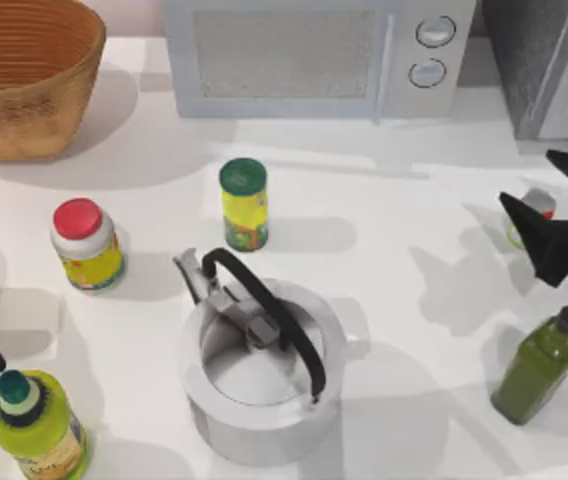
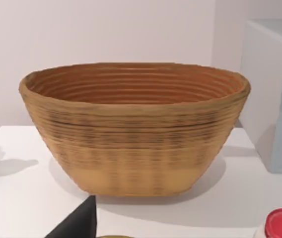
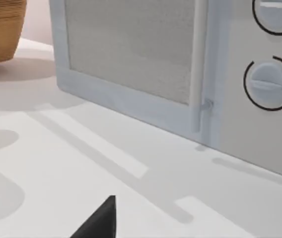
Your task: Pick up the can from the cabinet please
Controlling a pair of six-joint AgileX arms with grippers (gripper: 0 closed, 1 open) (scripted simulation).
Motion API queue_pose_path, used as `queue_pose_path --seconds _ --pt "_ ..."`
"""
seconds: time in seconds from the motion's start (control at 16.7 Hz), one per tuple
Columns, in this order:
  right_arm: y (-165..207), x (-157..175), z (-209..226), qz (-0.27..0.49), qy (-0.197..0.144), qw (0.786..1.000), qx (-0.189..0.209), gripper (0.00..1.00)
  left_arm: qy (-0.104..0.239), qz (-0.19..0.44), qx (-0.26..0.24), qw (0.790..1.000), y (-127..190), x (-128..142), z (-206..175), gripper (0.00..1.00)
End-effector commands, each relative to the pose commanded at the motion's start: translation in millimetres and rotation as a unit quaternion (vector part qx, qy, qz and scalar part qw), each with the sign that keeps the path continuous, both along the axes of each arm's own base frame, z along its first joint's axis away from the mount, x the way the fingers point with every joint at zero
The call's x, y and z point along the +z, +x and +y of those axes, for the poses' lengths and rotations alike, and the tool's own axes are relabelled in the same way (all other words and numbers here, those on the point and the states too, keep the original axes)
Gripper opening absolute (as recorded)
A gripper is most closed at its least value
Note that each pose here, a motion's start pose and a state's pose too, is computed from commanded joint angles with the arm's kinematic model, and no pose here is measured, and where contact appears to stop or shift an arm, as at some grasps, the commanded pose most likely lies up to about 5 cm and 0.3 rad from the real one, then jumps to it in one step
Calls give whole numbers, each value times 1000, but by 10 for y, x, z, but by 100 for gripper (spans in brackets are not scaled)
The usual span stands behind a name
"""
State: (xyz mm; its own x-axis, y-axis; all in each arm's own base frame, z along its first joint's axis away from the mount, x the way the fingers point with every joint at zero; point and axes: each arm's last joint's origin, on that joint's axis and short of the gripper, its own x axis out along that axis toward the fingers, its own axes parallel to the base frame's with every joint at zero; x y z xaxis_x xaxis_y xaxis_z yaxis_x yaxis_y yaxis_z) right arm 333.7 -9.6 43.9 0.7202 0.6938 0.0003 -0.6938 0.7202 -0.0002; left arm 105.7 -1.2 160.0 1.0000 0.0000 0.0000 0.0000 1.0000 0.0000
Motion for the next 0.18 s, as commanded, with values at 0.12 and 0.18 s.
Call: queue_pose_path --seconds 0.12,0.18 --pt "0 0 0 0 0 1000 0 100 0 0 0 1000 0 0 0 100" --pt "0 0 0 0 0 1000 0 100 0 0 0 1000 0 0 0 100"
